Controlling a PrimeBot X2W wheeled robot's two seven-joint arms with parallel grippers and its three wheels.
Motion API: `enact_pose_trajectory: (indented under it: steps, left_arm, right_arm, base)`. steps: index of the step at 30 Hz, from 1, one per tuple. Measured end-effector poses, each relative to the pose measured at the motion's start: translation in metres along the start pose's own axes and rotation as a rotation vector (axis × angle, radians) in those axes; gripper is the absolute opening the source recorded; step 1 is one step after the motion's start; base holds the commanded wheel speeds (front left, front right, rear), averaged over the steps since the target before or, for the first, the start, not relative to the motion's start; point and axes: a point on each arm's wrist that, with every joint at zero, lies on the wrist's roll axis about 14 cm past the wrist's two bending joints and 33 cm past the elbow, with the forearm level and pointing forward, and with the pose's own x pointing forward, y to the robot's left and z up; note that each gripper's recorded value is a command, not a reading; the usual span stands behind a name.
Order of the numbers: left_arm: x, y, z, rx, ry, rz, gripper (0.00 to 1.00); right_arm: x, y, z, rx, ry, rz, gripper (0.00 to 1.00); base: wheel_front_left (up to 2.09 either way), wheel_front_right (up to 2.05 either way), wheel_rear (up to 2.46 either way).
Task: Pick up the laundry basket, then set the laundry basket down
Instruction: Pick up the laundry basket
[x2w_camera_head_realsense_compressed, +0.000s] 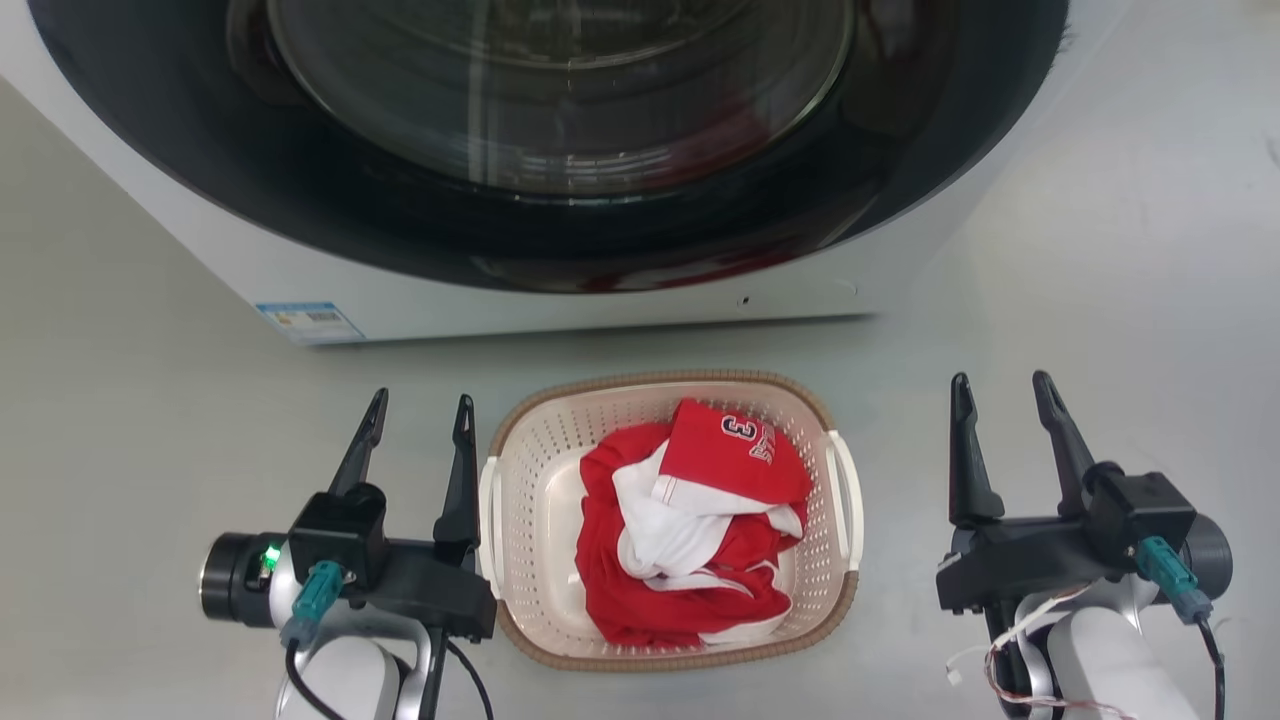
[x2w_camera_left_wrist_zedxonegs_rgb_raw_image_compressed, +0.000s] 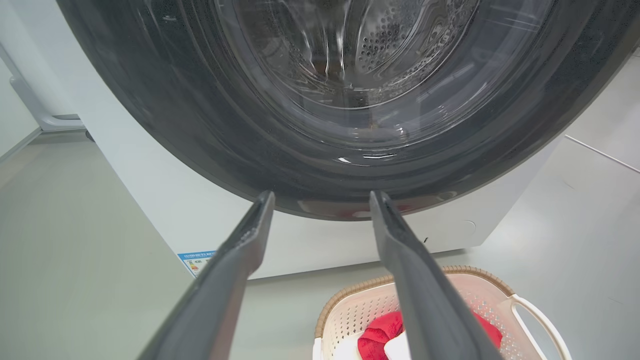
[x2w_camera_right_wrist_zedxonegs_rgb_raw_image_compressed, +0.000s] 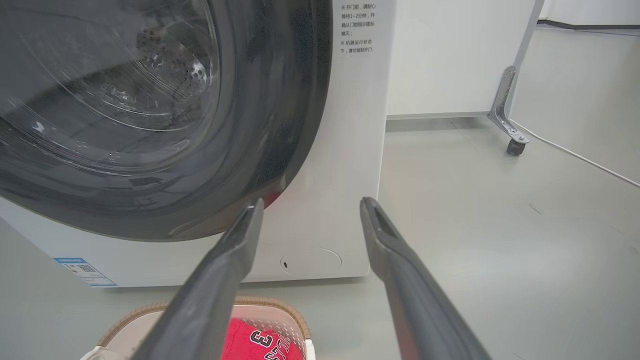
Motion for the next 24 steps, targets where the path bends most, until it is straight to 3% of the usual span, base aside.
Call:
enact_pose_trajectory:
  steps: [24]
  left_arm:
    - [0.056,0.025,-0.143,-0.082,0.364,0.051,1.00]
  right_arm:
    - [0.075,-0.009,-0.147,0.009,0.313,0.001,1.00]
  base:
    - [0.00,0.00,0.00]
